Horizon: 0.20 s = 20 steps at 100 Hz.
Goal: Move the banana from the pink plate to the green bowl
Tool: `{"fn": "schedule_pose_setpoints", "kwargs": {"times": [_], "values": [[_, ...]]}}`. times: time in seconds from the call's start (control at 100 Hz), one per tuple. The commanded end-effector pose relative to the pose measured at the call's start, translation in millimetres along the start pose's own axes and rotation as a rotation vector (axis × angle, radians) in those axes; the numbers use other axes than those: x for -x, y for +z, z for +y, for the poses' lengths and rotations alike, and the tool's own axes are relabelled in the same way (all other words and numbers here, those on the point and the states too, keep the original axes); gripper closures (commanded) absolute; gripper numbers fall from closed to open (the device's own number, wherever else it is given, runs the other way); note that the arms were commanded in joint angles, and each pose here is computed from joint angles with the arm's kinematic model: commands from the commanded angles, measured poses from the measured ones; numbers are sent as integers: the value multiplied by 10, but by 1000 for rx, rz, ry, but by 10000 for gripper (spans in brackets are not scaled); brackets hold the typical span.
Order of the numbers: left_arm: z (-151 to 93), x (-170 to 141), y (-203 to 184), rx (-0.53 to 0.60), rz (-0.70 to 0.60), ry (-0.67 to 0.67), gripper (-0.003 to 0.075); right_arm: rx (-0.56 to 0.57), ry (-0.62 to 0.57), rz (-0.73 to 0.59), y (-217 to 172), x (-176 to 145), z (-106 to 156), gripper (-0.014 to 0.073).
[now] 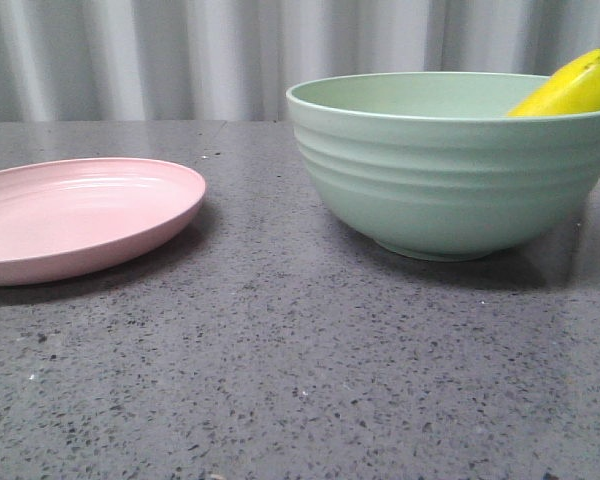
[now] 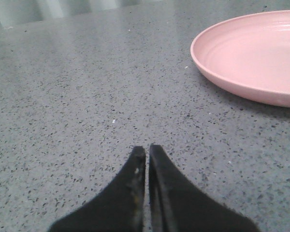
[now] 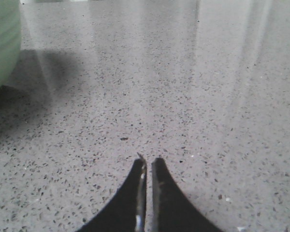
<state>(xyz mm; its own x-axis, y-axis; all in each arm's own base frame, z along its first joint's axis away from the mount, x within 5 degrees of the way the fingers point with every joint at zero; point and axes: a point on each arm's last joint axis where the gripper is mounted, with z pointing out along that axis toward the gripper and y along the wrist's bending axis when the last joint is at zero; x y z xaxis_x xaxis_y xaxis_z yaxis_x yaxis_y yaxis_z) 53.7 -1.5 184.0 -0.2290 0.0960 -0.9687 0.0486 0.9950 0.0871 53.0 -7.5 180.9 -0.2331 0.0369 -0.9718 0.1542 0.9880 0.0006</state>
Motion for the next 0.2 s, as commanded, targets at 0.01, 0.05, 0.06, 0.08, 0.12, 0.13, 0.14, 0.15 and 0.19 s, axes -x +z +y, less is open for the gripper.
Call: {"fn": "schedule_pose_setpoints", "kwargs": {"times": [0.01,0.05,0.06,0.08,0.12,0.13,0.14,0.15,0.19], "values": [[3,28,-12,7,-74,1,741,-10,-25,-24,5,-35,-8,659],[3,28,-12,7,-74,1,741,-10,-25,-24,5,-35,-8,659],[3,28,-12,7,-74,1,741,-10,-25,-24,5,-35,-8,659],[3,28,-12,7,-74,1,741,-10,-25,-24,5,-35,-8,659],[3,28,-12,7,-74,1,741,-10,-25,-24,5,-35,-8,659],[3,28,-12,7,-74,1,741,-10,-25,-24,5,-35,-8,659],[3,28,-12,7,-74,1,741,-10,-25,-24,5,-35,-8,659],[3,28,-12,7,-74,1,741,-10,-25,-24,5,-35,-8,659],[3,28,-12,7,-74,1,741,-10,-25,-24,5,-35,-8,659]]}}
